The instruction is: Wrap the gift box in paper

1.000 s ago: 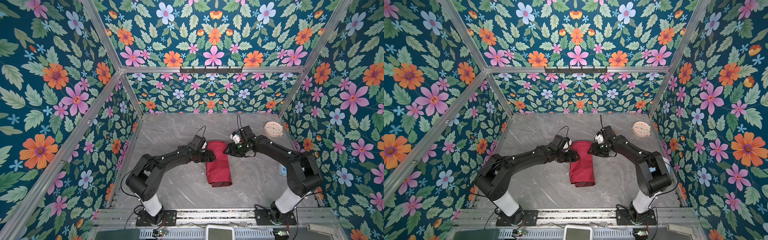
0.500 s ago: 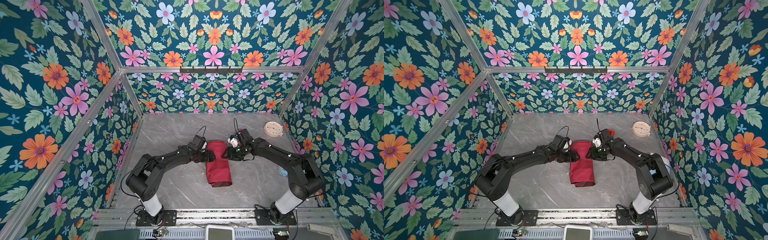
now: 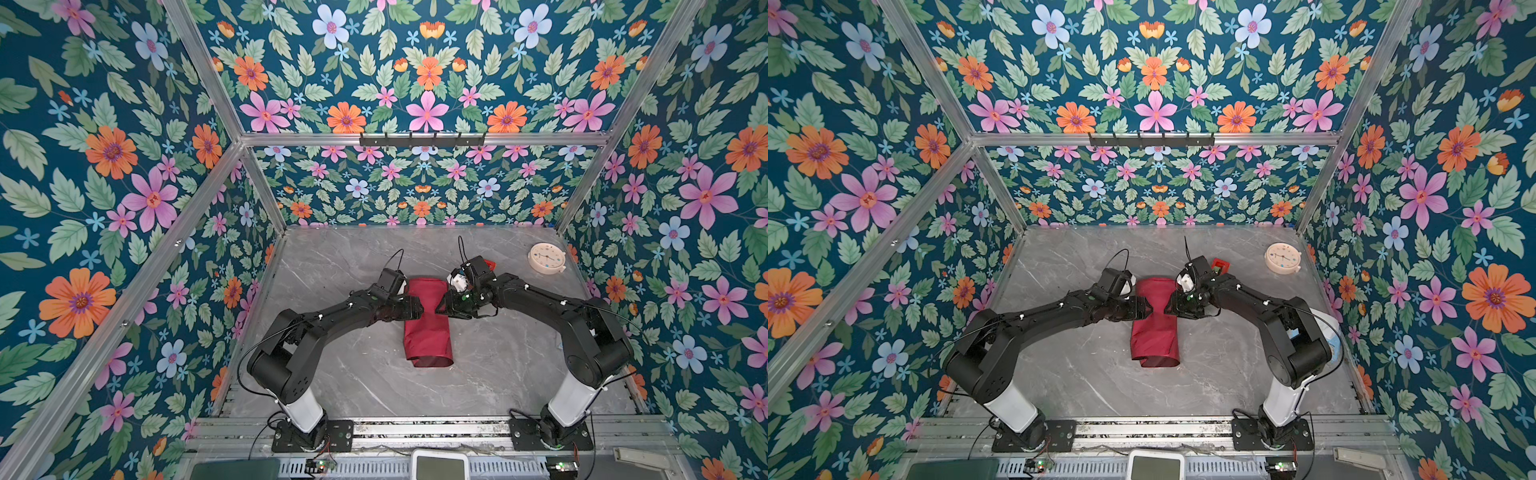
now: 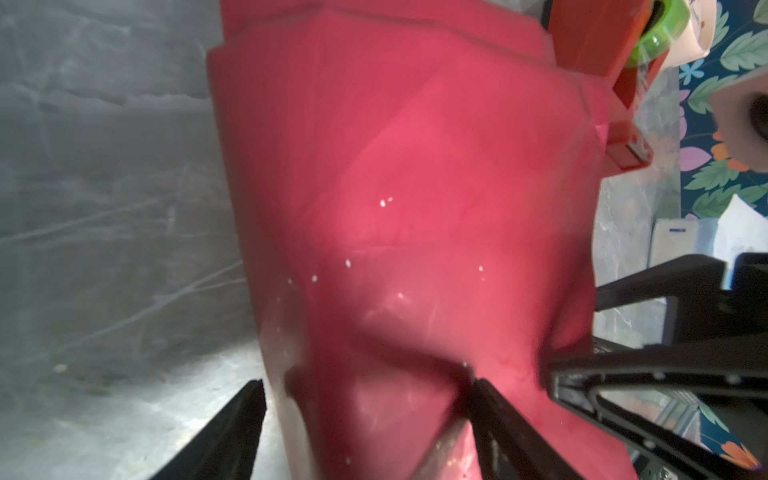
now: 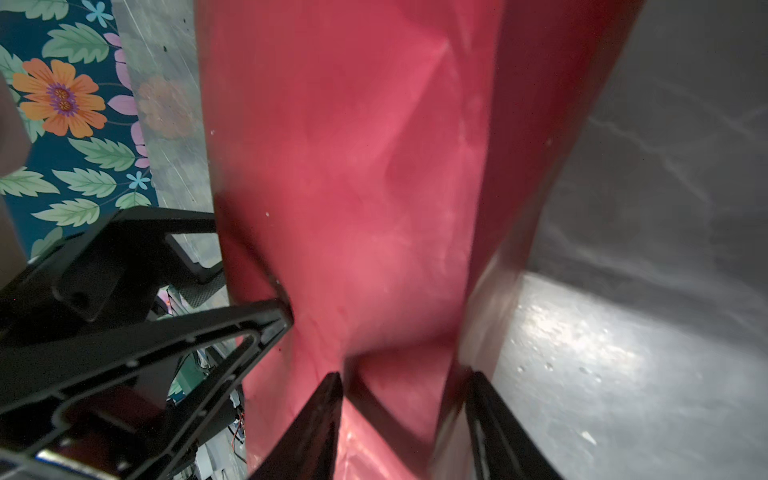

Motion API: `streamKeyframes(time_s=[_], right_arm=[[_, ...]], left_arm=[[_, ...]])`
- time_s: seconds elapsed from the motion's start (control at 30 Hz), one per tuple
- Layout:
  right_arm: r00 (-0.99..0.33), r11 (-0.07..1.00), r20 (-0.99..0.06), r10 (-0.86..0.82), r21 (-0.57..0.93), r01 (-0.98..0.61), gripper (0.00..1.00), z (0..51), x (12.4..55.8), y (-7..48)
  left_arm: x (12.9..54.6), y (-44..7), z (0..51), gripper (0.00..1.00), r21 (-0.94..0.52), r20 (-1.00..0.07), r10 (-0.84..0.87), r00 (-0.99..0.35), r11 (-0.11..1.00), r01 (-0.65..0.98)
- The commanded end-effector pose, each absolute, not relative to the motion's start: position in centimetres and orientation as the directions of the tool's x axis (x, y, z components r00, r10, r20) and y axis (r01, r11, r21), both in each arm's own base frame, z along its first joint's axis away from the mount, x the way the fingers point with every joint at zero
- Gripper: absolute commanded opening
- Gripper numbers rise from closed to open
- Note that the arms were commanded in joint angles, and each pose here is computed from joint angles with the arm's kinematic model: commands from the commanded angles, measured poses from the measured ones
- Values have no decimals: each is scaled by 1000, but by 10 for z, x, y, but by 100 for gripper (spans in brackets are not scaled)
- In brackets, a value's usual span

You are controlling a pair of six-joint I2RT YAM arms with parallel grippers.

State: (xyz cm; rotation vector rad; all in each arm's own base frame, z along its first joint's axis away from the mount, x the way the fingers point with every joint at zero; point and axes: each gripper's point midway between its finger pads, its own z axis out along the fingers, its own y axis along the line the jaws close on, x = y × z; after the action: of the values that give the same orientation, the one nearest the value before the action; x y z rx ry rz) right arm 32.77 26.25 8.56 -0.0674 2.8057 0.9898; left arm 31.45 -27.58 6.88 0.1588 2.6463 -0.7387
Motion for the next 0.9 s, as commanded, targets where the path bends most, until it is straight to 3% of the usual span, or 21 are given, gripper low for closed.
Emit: streamKeyframes(time_s=[0.0, 0.5, 0.87], right_arm=[[-981, 741, -196, 9, 660, -125, 50, 96, 339, 277], [-973, 785, -230, -5, 601, -146, 54, 104, 342, 261], [-946, 805, -303, 117, 586, -89, 61, 134, 361, 198]], left_arm=[[298, -252, 43, 75, -370, -323, 48, -945, 913, 173], [303, -243, 38, 70, -333, -325, 47, -944, 929, 161], [303, -239, 35, 72, -309, -322, 54, -945, 938, 159]])
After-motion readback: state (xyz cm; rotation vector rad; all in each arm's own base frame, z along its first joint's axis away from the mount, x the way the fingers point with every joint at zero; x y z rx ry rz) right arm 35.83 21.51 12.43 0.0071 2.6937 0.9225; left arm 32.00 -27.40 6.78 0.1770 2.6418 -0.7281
